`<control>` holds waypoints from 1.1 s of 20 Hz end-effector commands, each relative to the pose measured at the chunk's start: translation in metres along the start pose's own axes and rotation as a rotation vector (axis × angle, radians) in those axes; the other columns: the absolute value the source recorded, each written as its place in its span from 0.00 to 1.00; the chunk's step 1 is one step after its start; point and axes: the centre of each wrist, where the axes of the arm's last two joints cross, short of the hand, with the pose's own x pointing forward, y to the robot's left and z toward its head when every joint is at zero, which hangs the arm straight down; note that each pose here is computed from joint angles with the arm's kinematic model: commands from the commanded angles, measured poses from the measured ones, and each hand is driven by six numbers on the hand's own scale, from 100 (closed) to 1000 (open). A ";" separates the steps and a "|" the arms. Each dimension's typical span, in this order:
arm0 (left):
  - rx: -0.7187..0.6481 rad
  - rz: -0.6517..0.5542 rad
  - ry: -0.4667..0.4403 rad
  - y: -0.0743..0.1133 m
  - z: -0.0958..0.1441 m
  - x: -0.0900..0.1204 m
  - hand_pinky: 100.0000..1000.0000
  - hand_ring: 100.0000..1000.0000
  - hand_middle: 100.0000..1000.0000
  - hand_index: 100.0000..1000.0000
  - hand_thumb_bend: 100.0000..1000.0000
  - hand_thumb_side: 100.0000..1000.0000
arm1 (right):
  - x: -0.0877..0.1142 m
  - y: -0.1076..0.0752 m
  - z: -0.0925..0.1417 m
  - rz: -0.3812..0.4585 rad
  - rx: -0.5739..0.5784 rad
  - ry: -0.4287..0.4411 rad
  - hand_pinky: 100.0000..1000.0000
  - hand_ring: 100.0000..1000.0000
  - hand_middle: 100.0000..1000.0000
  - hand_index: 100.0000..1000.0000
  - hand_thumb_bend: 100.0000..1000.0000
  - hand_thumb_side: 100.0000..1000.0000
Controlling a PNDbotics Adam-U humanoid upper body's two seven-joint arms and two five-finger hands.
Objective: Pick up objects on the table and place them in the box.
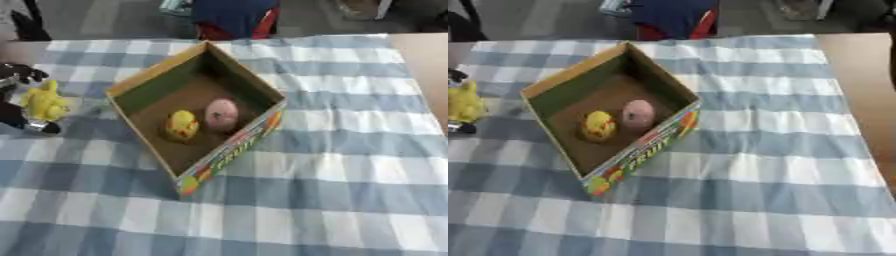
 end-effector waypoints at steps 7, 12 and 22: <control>0.002 0.013 0.019 0.012 0.003 -0.008 0.33 0.76 0.72 0.86 0.85 0.59 | 0.010 -0.001 -0.005 0.011 0.016 -0.043 0.65 0.68 0.61 0.84 0.00 0.95; 0.000 0.025 0.019 0.010 0.002 -0.008 0.28 0.71 0.64 0.82 0.81 0.59 | 0.010 -0.001 -0.005 0.012 0.016 -0.043 0.65 0.68 0.61 0.84 0.00 0.95; 0.032 0.033 0.039 0.012 0.004 -0.009 0.23 0.64 0.54 0.76 0.50 0.60 | 0.010 -0.002 -0.005 0.013 0.013 -0.038 0.65 0.68 0.61 0.84 0.00 0.95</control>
